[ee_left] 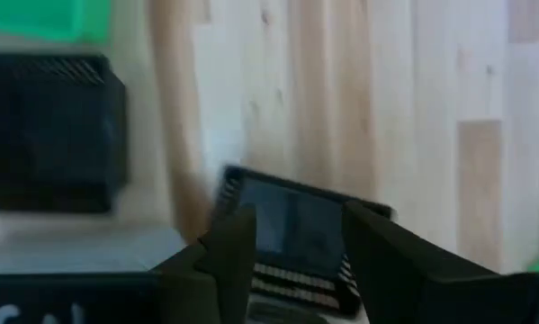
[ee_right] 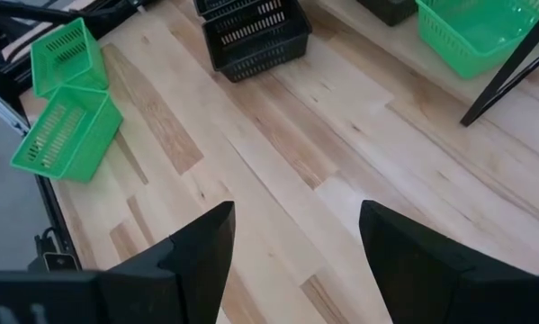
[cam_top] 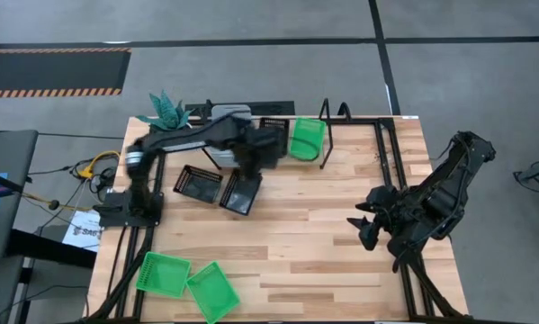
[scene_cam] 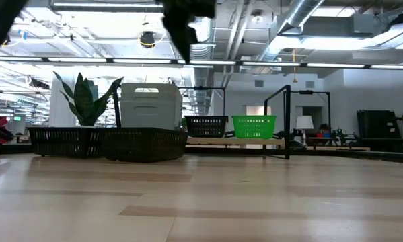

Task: Stack baskets on shelf by color
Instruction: Stack the right black bin on top of the black bin on the shelf

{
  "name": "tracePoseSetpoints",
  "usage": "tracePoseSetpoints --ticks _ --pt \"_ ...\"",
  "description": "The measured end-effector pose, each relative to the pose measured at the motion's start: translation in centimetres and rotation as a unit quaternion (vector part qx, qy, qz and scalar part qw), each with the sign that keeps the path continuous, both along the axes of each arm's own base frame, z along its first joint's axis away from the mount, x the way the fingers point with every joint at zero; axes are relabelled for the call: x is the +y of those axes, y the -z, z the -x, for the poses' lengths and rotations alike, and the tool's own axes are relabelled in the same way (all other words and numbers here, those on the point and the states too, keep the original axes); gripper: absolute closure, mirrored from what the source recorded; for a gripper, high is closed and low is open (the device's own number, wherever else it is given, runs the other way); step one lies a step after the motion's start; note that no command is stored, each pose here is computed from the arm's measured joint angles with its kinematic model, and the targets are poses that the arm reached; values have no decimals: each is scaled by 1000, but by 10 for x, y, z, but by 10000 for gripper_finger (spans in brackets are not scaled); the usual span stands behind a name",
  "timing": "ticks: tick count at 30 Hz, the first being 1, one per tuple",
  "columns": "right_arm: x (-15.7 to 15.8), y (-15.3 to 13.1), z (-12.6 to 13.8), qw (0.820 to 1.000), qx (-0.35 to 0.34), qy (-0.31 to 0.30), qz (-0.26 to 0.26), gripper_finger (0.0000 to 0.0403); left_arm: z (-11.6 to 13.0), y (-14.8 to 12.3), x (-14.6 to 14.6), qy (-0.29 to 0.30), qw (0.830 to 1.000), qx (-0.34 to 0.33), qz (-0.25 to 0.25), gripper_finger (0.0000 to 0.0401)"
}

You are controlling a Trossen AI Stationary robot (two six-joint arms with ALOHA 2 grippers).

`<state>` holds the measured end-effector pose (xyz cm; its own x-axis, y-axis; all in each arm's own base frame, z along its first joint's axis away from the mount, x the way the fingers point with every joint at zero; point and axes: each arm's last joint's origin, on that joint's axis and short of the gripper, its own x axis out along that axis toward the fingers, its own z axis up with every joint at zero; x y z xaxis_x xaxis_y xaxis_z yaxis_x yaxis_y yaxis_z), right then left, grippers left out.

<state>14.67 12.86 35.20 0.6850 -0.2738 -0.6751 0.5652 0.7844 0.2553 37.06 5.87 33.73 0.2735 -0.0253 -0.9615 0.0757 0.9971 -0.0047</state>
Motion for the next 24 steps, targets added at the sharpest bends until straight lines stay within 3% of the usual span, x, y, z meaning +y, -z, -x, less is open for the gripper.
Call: tracePoseSetpoints --ticks 4,9,15,24 --pt "0 0 0 1000 1 -3 3 139 38 7 -26 -26 999 -31 1 248" --pt "0 0 0 1000 4 -11 11 139 72 48 -55 1 997 -75 -20 248" --pt "1 0 0 1000 5 -16 13 139 82 97 -72 40 992 -103 -62 247" --pt "1 0 0 1000 3 -16 12 139 93 129 -75 17 996 -85 -25 248"
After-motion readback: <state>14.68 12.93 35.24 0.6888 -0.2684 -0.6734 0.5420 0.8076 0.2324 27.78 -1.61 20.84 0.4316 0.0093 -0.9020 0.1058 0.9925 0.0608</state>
